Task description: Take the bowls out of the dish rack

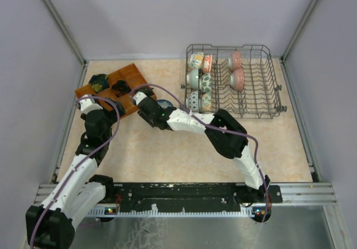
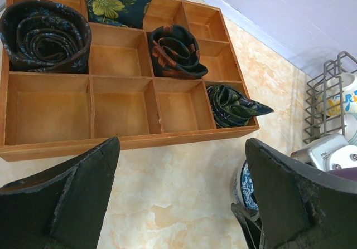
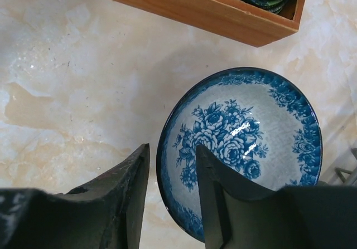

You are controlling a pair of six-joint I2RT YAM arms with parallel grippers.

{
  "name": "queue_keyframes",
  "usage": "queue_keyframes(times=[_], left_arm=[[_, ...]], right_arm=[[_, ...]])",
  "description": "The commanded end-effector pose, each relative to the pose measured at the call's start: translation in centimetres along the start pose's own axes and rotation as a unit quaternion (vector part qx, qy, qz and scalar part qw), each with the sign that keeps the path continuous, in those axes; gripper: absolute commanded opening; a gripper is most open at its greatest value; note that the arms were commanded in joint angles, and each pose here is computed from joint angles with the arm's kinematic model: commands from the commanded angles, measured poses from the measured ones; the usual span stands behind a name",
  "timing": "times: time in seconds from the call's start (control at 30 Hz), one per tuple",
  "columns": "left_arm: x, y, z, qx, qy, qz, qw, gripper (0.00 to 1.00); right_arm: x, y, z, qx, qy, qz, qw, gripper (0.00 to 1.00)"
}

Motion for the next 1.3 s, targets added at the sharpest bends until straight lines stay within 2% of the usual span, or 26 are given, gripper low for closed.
queue_keyframes(times=[0.0,0.03,0.1,0.5,0.63,0.83,1.03,1.27], left_arm=[[-0.1,-0.1,0.2,-0.010,-0.001,-0.006,1.000,0.99],[-0.1,-0.1,0.2,-0.010,-0.001,-0.007,1.000,0.99],[-0.2,-0.2,0.2,-0.011,-0.001,-0.008,1.000,0.99],[-0.3,-0.2,0.2,-0.014,0.001,-0.009,1.000,0.99],[-0.2,0.0,0.1,-0.016,0.006,-0.006,1.000,0.99],[0.1,0.2,-0.3,-0.016,0.016,0.002,1.000,0.99],[0.3,0.3,-0.4,-0.015,0.019,0.004,1.000,0.99],[0.5,0.6,-0.6,-0.021,0.030,0.010,0.999,0.99]], right_arm=[[-1.4,-2.8,-0.1,0.019,-0.007,-0.051,0.998,0.45],[-1.7,-3.0,-0.1,0.022,-0.011,-0.058,0.998,0.51],[-2.6,-3.5,-0.2,0.028,-0.018,-0.072,0.997,0.55],[-10.6,-7.0,-2.4,0.071,-0.038,-0.169,0.982,0.62],[-13.4,-7.7,-4.8,0.101,0.011,-0.196,0.975,0.69],[-15.3,-7.3,-11.2,0.170,0.080,-0.183,0.965,0.70],[-15.2,-4.6,-17.8,0.238,0.139,-0.159,0.948,0.70],[-13.7,-4.2,-20.0,0.240,0.154,-0.137,0.949,0.70]])
Point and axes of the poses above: each gripper's point midway between its finger pads, its own x axis out along the fingers, its own z axis along the line the jaws close on, y = z × x, the point moved 7 cm from there along -x, back along the fingers, and after that the axes turned 5 degrees about x, right-handed, at the moved point
